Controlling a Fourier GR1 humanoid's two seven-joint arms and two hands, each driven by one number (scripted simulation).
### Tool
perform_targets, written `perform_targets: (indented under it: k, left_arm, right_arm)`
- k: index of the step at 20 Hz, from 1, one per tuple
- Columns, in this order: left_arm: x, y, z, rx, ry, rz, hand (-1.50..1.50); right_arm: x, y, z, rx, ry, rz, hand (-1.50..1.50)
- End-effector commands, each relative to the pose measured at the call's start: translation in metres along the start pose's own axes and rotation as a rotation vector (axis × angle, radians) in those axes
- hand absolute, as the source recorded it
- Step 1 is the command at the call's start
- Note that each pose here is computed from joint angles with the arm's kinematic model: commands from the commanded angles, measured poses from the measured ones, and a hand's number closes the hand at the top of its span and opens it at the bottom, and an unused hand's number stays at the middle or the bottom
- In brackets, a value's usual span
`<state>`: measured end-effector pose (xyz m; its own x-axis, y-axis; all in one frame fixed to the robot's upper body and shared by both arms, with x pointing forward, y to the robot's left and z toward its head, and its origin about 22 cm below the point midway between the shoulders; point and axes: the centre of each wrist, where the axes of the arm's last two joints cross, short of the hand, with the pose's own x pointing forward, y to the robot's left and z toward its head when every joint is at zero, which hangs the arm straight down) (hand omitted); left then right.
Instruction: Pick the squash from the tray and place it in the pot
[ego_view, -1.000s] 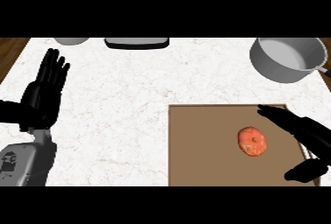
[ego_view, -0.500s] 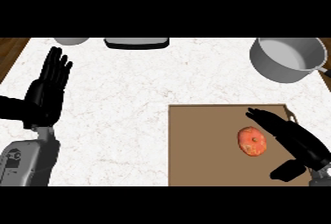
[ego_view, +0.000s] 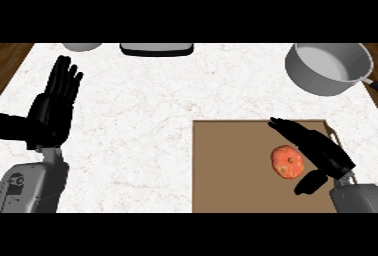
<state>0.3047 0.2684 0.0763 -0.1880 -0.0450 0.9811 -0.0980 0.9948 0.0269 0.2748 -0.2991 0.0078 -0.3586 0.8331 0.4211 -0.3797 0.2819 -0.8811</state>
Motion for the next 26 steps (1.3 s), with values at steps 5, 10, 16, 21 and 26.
perform_targets:
  k: [5, 10, 16, 21, 26]
  left_arm:
    - [0.001, -0.008, -0.004, -0.013, 0.012, -0.004, 0.00]
    - [0.001, 0.007, 0.014, 0.007, 0.010, -0.011, 0.00]
    - [0.012, 0.005, -0.002, -0.001, -0.001, 0.013, 0.00]
    - [0.010, -0.007, -0.002, 0.012, -0.001, 0.002, 0.00]
    - [0.005, -0.013, -0.001, -0.048, -0.013, 0.018, 0.00]
  right_arm:
    - [0.014, 0.023, -0.021, 0.091, -0.148, 0.046, 1.50]
    - [0.010, 0.030, -0.024, 0.004, -0.204, 0.072, 1.50]
    - [0.024, 0.026, -0.023, -0.028, -0.172, 0.100, 1.50]
    - [0.044, 0.014, 0.000, -0.181, -0.112, 0.200, 1.50]
    - [0.085, -0.018, -0.079, -0.338, 0.182, 0.090, 1.50]
